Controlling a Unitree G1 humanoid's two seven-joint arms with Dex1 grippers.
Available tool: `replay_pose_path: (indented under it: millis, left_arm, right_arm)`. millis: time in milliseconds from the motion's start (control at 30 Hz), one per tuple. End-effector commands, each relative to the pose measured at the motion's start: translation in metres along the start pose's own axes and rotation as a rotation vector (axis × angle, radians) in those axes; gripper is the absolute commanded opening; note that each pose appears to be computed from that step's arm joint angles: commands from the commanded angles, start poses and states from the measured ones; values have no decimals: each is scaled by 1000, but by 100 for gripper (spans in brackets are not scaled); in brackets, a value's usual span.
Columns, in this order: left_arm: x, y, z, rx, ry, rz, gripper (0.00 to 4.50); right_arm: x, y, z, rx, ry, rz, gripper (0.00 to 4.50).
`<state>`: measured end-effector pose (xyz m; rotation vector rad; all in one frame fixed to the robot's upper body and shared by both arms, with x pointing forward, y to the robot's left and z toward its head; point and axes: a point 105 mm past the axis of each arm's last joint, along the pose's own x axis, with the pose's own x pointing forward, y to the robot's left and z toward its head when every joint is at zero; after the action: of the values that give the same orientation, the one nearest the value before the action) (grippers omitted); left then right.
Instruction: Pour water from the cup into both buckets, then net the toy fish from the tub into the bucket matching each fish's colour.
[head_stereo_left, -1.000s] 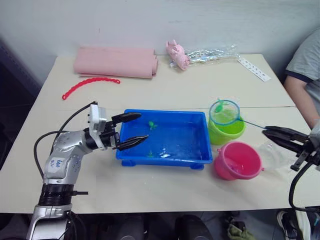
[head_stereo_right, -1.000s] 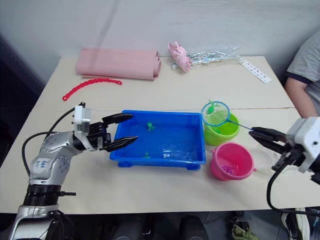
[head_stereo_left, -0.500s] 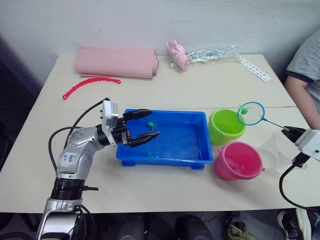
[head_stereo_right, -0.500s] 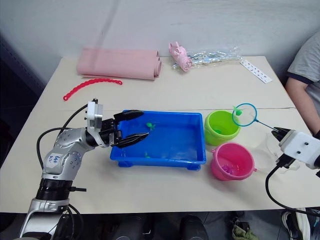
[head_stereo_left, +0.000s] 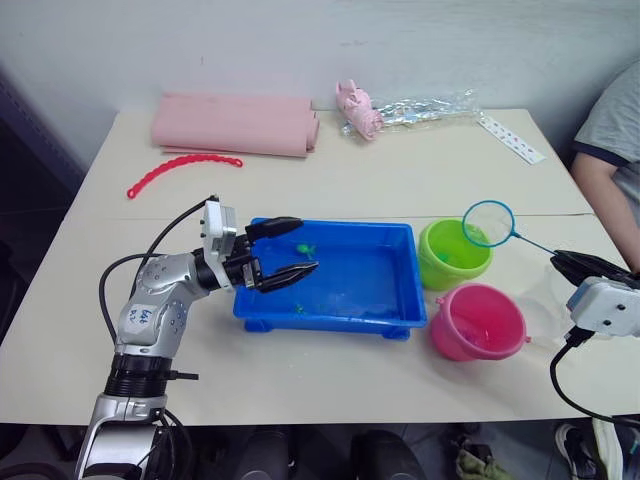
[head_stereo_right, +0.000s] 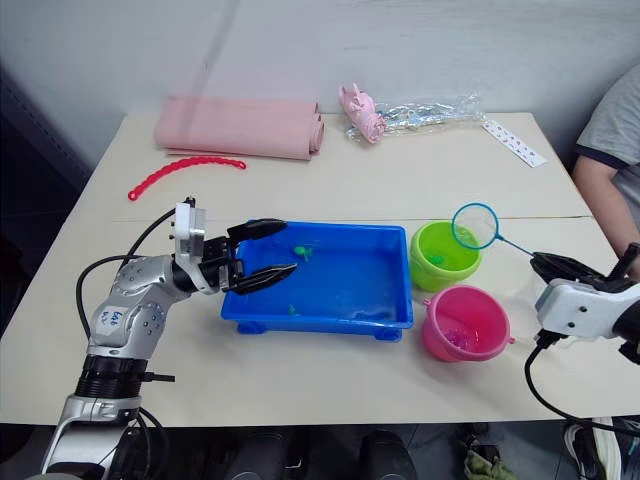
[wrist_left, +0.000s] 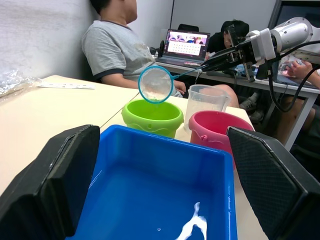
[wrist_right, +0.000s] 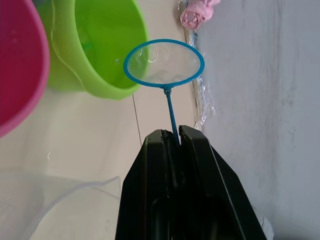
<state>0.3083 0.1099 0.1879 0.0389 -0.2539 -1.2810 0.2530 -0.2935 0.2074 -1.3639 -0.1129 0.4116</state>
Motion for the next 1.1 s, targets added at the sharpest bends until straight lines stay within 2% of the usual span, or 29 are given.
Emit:
replay_pose_path:
  millis: [33, 100, 200, 267, 400, 533, 767, 933, 1100]
  left_arm:
    - [-18, 0, 8, 42, -13, 7, 444]
    - [-25, -1, 8, 47, -7, 6, 444]
    - [-44, 3, 9, 50, 15, 38, 444]
    - [-62, 7, 8, 60, 68, 68, 444]
    - [-85, 11, 8, 68, 120, 117, 444]
    - [-117, 5, 0, 58, 212, 195, 444]
    - [-144, -1, -4, 37, 280, 279, 444]
    - [-150, -14, -6, 20, 315, 265, 444]
    - [-147, -21, -4, 16, 320, 250, 444]
  right_arm:
    - [-5, -22, 18, 266, -94, -74, 0]
    - [-3, -27, 25, 351, -125, -74, 0]
    - [5, -24, 51, 531, -253, 56, 0]
    - [21, -14, 79, 642, -342, 217, 0]
    - [36, 9, 108, 698, -378, 443, 0]
    - [65, 41, 129, 618, -376, 646, 0]
    - [104, 64, 123, 359, -320, 738, 0]
    - [118, 70, 130, 294, -353, 753, 0]
    - [125, 91, 147, 295, -427, 828, 0]
